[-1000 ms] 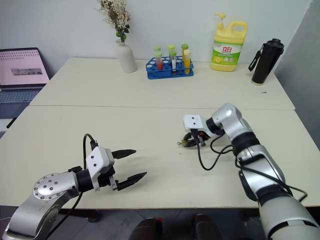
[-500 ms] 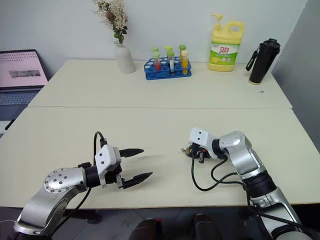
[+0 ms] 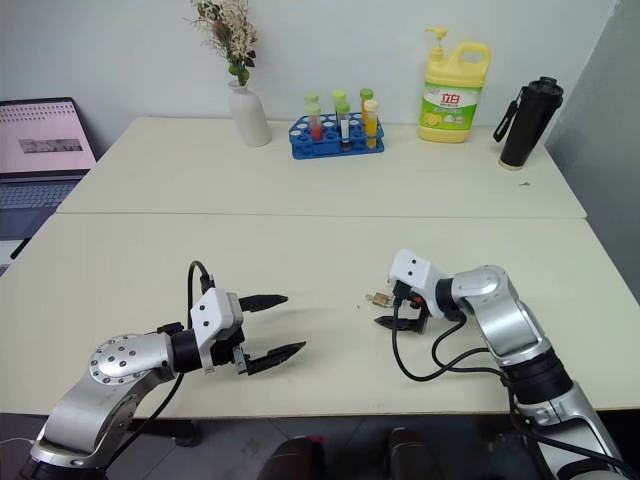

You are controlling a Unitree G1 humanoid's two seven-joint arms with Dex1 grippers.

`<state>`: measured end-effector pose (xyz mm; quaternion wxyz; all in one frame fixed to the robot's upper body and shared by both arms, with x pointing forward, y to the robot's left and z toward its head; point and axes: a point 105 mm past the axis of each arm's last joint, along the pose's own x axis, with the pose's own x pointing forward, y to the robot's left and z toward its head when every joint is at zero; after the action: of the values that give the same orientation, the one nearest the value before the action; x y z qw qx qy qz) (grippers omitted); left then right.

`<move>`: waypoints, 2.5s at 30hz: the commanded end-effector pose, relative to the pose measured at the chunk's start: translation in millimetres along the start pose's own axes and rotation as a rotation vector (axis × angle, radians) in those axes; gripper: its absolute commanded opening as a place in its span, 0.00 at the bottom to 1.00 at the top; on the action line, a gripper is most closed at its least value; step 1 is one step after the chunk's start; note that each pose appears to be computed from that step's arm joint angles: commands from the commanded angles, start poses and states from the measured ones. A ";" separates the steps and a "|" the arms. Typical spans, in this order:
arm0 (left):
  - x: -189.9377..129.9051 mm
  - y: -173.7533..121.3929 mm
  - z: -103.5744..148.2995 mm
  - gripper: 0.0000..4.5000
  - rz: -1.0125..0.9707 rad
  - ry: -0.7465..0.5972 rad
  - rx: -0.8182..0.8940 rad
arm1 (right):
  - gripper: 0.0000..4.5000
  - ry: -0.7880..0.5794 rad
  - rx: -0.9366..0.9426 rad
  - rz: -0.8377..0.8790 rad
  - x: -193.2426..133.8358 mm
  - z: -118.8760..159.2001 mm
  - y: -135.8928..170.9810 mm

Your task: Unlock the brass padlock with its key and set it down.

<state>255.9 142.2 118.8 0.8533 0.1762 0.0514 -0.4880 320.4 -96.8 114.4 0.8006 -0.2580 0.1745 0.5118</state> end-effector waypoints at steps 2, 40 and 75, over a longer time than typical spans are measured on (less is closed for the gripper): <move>3.8 0.6 10.2 1.00 -0.015 -0.041 0.013 | 0.99 -0.078 0.022 -0.064 -3.8 4.3 -0.3; 7.2 -0.6 10.5 1.00 -0.079 -0.042 0.030 | 0.46 -0.134 -0.006 -0.011 31.1 -27.1 0.0; 34.1 39.9 95.3 1.00 -0.278 -0.222 -0.154 | 0.21 -0.223 -1.206 -0.511 -46.1 64.9 -5.5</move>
<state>299.7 105.4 199.1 0.7952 0.0492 0.0334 -0.6034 310.1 -94.2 182.0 0.6319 -0.6347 -0.2579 0.3624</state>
